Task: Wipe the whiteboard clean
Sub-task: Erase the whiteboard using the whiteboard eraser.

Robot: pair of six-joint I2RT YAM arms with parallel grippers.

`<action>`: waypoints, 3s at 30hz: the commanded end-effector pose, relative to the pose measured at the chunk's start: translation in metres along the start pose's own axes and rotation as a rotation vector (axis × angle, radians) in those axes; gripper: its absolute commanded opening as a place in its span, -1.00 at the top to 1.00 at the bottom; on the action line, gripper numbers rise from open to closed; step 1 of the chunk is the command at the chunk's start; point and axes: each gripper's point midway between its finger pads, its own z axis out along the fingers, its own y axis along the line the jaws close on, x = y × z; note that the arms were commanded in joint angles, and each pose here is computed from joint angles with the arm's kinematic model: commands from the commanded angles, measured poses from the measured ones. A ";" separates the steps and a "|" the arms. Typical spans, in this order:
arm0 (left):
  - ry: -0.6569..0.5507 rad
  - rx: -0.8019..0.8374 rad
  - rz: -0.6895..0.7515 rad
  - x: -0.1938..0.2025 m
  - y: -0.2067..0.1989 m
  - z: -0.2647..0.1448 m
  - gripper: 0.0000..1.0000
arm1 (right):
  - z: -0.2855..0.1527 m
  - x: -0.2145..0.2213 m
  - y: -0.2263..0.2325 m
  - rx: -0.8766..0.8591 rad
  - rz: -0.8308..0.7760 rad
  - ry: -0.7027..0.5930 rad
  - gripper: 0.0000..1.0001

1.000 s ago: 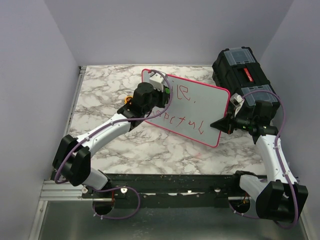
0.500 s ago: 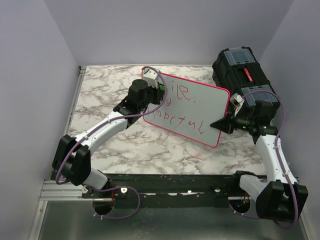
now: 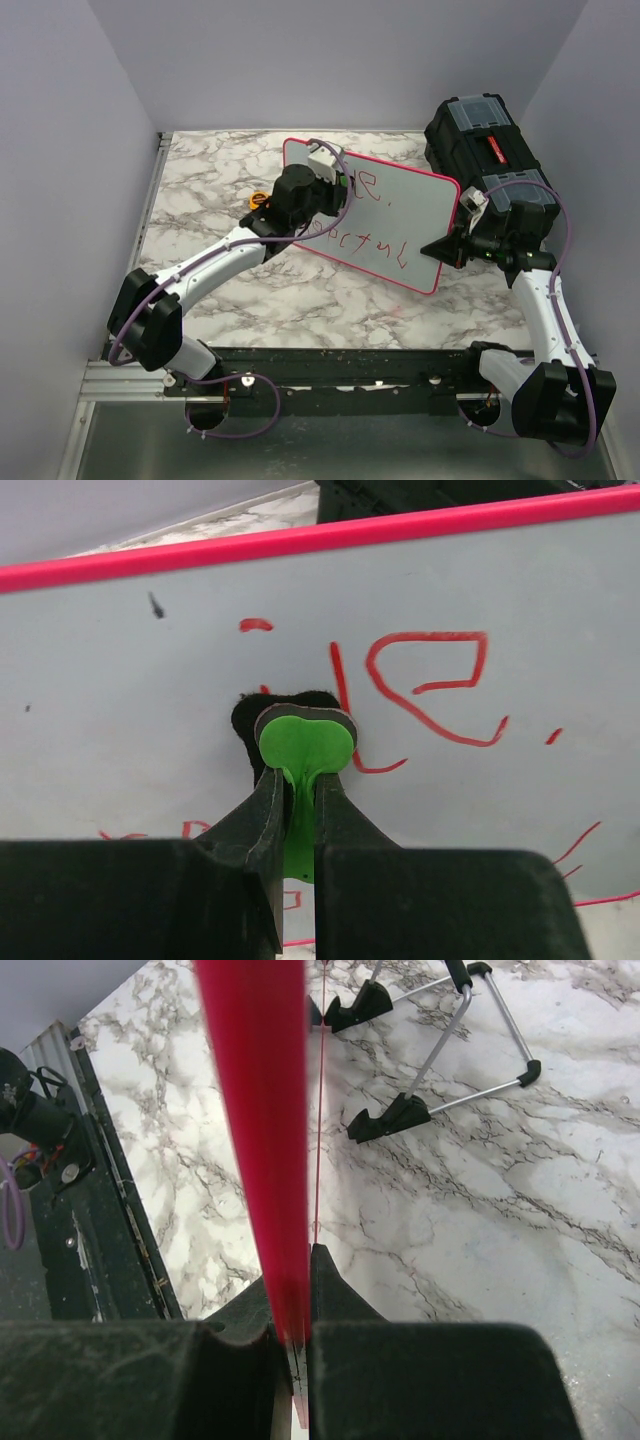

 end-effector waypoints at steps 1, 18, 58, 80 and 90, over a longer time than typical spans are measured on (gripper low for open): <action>-0.038 0.007 0.009 -0.017 -0.009 0.005 1.00 | -0.001 -0.015 0.005 -0.028 -0.127 -0.034 0.99; -0.047 -0.032 -0.006 -0.020 0.024 -0.004 1.00 | -0.001 -0.015 0.006 -0.028 -0.129 -0.035 0.99; -0.039 -0.036 0.015 -0.039 0.024 0.008 1.00 | -0.003 -0.017 0.009 -0.029 -0.143 -0.040 0.99; -0.012 -0.029 0.057 -0.032 0.004 0.013 1.00 | -0.003 -0.017 0.009 -0.030 -0.144 -0.040 0.99; -0.010 -0.069 0.023 -0.029 0.027 0.008 1.00 | -0.003 -0.018 0.010 -0.036 -0.147 -0.043 0.99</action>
